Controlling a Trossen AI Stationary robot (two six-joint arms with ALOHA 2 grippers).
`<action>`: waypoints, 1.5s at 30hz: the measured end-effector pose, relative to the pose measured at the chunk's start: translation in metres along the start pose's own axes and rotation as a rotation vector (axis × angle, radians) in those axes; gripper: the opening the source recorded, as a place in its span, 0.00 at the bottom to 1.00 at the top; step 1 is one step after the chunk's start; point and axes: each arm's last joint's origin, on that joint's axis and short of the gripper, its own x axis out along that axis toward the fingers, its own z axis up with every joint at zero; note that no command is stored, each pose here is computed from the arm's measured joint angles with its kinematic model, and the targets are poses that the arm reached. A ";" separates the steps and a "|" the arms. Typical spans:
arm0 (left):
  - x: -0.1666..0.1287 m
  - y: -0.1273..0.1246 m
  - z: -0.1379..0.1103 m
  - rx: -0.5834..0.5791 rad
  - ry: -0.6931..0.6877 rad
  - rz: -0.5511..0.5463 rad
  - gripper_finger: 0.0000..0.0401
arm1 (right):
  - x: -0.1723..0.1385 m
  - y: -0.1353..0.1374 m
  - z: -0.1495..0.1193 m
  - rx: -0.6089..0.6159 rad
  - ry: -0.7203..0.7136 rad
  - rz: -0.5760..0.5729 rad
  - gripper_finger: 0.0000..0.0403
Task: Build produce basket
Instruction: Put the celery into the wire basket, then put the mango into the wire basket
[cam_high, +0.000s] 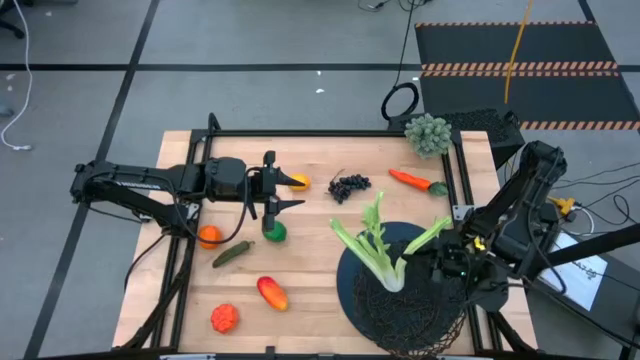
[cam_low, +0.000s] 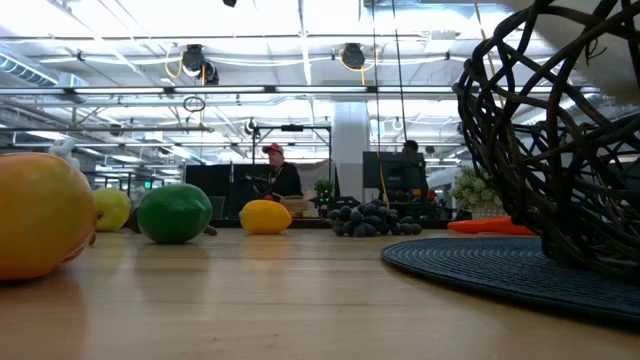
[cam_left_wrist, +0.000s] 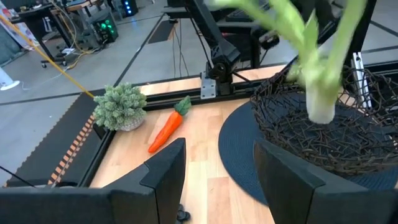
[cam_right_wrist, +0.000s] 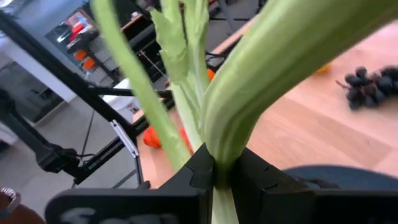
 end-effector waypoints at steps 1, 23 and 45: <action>0.000 0.000 0.000 0.000 0.000 0.000 0.47 | 0.001 -0.003 -0.003 0.007 0.003 -0.006 0.07; 0.017 -0.003 -0.008 0.029 0.052 -0.009 0.47 | 0.027 -0.049 -0.032 -0.023 0.134 -0.129 0.20; 0.019 -0.003 -0.008 0.024 0.036 -0.005 0.47 | 0.046 -0.051 -0.006 -0.103 0.129 -0.121 0.53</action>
